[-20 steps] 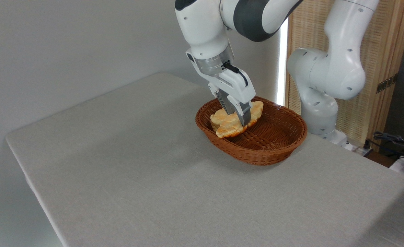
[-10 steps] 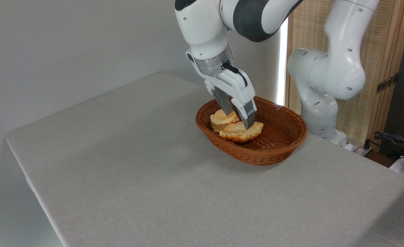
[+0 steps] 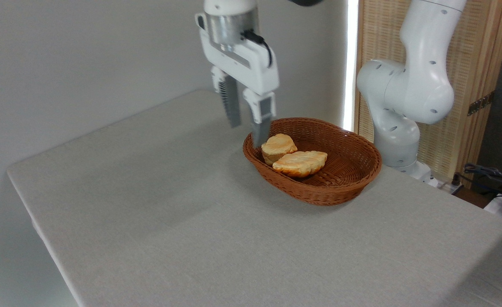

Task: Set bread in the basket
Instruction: 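Open the gripper and raise it away from the basket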

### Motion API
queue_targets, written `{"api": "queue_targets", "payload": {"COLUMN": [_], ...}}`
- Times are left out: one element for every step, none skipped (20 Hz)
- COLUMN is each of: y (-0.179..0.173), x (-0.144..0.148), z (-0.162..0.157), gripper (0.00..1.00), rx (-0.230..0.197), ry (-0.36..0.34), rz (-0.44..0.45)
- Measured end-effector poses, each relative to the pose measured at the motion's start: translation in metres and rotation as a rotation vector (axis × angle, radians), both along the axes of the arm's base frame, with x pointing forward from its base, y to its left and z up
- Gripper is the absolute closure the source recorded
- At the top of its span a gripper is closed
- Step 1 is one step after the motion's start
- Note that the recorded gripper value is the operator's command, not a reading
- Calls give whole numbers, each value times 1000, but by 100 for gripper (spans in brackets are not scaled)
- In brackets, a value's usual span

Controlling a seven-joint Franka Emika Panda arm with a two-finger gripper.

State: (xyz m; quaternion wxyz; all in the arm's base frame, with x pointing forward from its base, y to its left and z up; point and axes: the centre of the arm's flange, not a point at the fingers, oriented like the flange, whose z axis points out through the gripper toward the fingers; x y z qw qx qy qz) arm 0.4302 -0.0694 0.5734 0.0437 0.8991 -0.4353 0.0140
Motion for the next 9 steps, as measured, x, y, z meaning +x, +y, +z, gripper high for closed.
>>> {"api": "queue_targets", "payload": {"y": [-1, -3, -4, -5, -7, -9, -10, -12, -13], "x": [12, 24, 36, 48, 59, 71, 81, 91, 100], "z": [6, 11, 14, 16, 18, 19, 19, 19, 19], "gripper": [0, 0, 0, 0, 0, 0, 0, 0, 0], "rx": [-3, -5, -8, -11, -13, -15, -15, -15, -14], "ry": [-27, -51, -74, -92, -109, -119, -124, -126, -127], "rz": [4, 17, 38, 57, 78, 95, 110, 124, 133]}}
